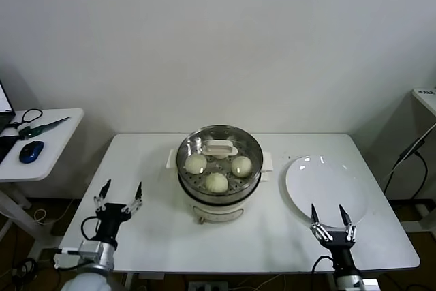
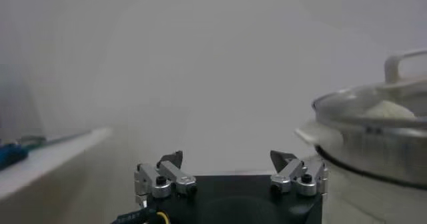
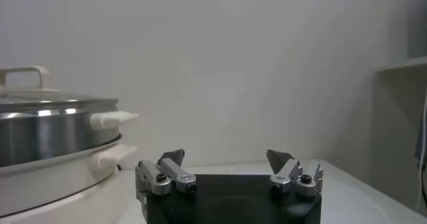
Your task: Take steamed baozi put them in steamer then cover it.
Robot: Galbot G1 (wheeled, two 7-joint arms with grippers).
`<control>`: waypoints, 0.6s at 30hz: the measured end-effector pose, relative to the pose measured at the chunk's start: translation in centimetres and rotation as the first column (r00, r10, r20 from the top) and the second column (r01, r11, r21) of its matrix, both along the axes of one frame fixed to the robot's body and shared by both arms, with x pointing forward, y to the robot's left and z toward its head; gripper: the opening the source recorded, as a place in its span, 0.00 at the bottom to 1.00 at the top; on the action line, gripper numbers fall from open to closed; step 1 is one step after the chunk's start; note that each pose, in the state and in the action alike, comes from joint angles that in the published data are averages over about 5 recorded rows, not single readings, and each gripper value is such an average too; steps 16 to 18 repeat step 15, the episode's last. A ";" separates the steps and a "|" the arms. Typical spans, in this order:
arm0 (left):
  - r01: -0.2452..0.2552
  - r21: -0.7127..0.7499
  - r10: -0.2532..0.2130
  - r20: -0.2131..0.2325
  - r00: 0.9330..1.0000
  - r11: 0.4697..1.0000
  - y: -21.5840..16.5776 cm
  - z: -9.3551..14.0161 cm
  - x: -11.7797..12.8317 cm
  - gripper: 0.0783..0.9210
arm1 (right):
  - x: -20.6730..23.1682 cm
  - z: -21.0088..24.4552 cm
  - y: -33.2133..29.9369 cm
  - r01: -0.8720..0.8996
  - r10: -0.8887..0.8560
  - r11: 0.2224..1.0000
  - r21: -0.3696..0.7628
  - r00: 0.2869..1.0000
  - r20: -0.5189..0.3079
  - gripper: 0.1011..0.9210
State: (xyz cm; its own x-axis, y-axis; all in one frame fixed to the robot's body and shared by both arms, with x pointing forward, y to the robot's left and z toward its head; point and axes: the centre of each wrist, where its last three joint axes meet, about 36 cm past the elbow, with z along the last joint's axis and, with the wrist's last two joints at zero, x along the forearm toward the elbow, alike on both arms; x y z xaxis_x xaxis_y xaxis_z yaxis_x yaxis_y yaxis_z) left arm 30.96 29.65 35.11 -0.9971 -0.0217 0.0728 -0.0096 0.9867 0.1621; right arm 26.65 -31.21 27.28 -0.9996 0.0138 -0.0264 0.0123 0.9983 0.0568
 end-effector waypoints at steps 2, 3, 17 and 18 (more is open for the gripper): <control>0.006 -0.013 -0.006 -0.010 1.000 1.000 0.0 -0.8 -0.3 0.88 | 0.1 -0.1 0.0 -0.002 0.002 1.000 0.002 1.000 -0.002 0.88; 0.009 -0.019 -0.009 -0.015 1.000 1.000 0.0 -1.2 -0.5 0.88 | 0.1 -0.1 0.1 -0.003 0.003 1.000 0.003 1.000 -0.004 0.88; 0.018 -0.058 -0.020 -0.035 0.999 0.998 0.2 -3.3 -1.6 0.88 | 0.1 -0.2 0.4 -0.011 0.011 1.000 0.012 1.000 -0.011 0.88; 0.018 -0.058 -0.020 -0.035 0.999 0.998 0.2 -3.3 -1.6 0.88 | 0.1 -0.2 0.4 -0.011 0.011 1.000 0.012 1.000 -0.011 0.88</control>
